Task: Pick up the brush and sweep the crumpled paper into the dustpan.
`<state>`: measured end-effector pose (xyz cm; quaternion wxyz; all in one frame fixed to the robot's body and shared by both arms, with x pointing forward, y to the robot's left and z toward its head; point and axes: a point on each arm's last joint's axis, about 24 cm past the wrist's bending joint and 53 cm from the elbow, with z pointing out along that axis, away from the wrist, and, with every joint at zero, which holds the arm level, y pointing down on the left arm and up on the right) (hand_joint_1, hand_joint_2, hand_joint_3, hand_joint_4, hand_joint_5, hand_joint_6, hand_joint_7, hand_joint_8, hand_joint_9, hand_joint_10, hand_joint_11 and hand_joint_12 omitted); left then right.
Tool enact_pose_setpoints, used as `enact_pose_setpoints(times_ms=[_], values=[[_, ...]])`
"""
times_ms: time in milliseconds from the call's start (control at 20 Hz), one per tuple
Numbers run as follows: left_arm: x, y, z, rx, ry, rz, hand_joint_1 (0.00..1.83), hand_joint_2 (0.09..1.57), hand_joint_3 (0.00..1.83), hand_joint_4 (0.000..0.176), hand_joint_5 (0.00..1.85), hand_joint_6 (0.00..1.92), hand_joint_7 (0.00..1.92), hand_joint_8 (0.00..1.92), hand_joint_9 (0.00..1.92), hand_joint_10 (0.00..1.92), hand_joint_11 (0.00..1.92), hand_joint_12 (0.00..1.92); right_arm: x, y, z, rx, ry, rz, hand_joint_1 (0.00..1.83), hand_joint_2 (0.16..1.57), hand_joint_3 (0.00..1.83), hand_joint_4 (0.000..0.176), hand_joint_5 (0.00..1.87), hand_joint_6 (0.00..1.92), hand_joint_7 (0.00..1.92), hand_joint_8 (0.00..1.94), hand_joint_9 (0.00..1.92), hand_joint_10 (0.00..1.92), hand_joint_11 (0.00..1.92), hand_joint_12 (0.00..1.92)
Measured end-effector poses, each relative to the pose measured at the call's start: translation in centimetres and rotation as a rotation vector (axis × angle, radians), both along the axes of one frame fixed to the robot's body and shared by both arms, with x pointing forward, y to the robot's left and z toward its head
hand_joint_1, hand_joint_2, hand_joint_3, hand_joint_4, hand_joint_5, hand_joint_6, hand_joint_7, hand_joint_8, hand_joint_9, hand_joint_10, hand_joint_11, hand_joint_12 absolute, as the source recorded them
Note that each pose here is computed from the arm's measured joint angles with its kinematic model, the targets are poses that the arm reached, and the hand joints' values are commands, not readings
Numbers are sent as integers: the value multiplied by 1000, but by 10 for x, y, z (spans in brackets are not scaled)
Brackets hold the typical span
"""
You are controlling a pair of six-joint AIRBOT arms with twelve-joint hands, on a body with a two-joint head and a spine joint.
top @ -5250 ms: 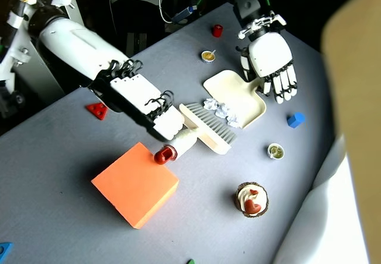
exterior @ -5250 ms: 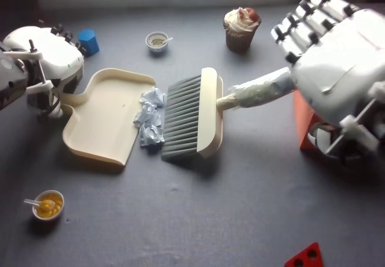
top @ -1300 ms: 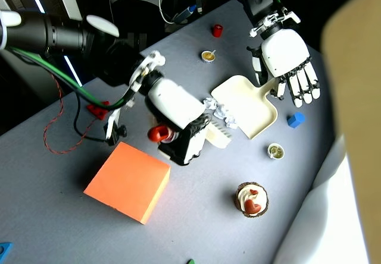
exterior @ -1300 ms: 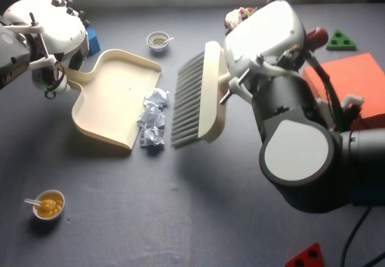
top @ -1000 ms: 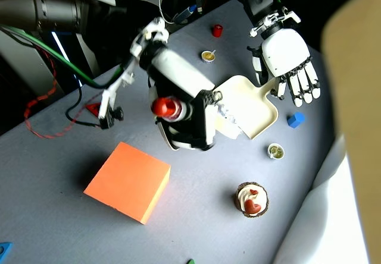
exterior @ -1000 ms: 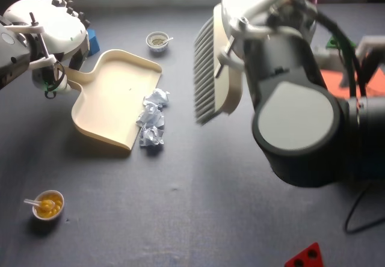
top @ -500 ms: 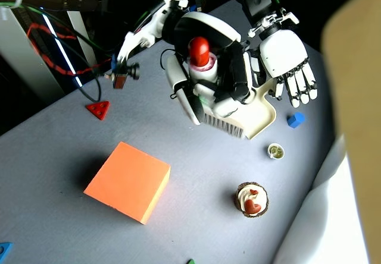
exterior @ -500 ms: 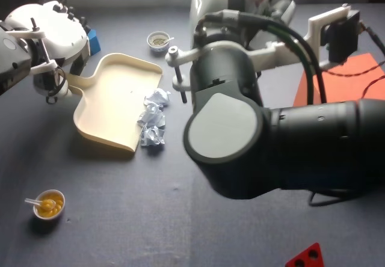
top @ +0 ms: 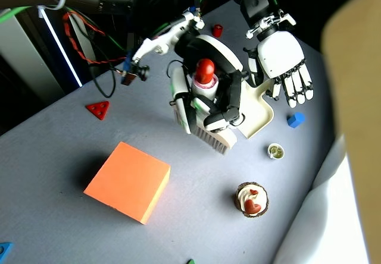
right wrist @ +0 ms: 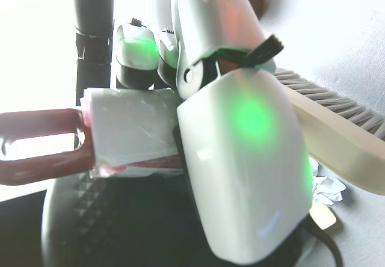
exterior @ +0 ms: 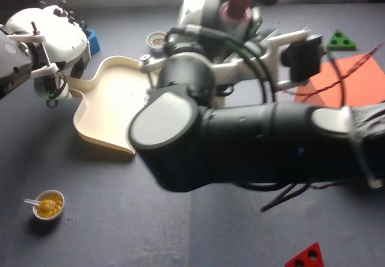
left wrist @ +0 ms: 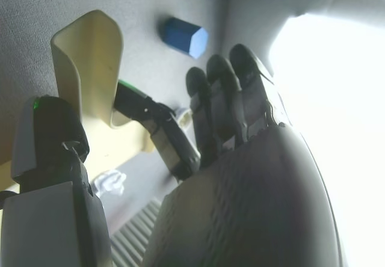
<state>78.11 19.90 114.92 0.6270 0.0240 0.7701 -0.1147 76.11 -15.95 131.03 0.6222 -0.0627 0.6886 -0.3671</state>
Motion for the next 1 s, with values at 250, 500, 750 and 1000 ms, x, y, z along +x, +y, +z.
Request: enact_pose_setpoints(times_ms=[250, 500, 750, 1000], values=[[-1, 1, -3, -2, 5, 3, 1056, 1111, 0, 76, 994, 958, 388, 7, 246, 9, 46, 361, 8, 17, -2, 4, 7, 3, 1502, 1141, 0, 0, 1158, 1921, 1212, 1941, 1248, 1921, 832, 929], [-1, 1, -3, -3, 4, 4, 1055, 1115, 0, 71, 986, 971, 377, 1, 235, 1, 36, 361, 12, 22, -2, 31, 0, -10, 1503, 1159, 1, 0, 1133, 1921, 1168, 1941, 1164, 1921, 861, 1388], [-1, -3, -3, -4, 3, 0, 1067, 1115, 1, 42, 988, 969, 366, 2, 238, 1, 24, 373, 17, 22, 4, 211, -75, -3, 1495, 1159, 0, 0, 1119, 1921, 1146, 1941, 1187, 1921, 832, 1278], [0, -2, -3, -3, 2, 1, 1036, 1125, 1, 101, 962, 1008, 354, 1, 233, 0, 18, 359, 22, 20, 15, 405, -190, 41, 1519, 1151, 0, 0, 1112, 1921, 1121, 1941, 1160, 1921, 1007, 1774]])
